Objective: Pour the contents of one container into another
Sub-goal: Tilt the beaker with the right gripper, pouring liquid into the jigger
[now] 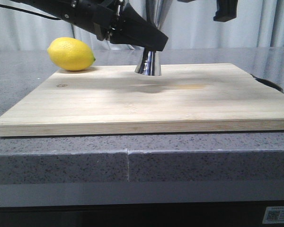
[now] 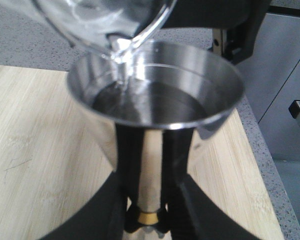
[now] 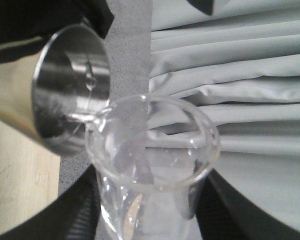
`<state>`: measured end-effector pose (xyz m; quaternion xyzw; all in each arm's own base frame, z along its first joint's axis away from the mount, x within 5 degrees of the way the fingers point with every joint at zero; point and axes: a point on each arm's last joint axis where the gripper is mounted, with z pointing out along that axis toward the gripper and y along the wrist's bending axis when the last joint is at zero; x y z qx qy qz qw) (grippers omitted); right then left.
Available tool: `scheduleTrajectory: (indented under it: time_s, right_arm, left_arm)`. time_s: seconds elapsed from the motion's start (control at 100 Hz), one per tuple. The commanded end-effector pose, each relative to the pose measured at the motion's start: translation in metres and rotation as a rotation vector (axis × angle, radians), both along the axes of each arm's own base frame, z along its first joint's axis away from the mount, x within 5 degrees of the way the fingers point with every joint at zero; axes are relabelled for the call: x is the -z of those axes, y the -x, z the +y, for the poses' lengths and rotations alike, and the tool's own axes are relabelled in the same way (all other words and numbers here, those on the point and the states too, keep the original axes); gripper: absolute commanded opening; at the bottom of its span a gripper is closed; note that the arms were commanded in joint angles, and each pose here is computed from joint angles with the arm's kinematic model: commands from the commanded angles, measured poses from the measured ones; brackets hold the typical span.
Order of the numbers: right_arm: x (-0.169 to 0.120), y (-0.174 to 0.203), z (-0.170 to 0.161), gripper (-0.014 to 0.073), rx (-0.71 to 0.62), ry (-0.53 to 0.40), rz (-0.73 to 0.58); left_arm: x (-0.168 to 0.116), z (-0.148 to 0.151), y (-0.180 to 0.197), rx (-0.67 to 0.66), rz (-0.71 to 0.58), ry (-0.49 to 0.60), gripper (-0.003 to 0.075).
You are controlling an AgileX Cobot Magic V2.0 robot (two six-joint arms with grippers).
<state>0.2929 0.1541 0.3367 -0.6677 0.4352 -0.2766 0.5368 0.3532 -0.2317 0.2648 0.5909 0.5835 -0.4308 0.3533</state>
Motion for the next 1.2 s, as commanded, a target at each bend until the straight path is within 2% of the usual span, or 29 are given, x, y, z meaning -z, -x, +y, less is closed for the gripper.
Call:
scheduleTrajectory:
  time_s: [0.0, 1.19]
  right_arm:
    - [-0.027, 0.006, -0.005, 0.0236, 0.011, -0.019, -0.082]
    - [-0.038, 0.005, -0.005, 0.0236, -0.002, 0.036, -0.148]
  left_arm:
    - [-0.044, -0.002, 0.017, 0.056, -0.024, 0.121, 0.0042]
    - [-0.044, -0.002, 0.017, 0.058, -0.027, 0.114, 0.0042]
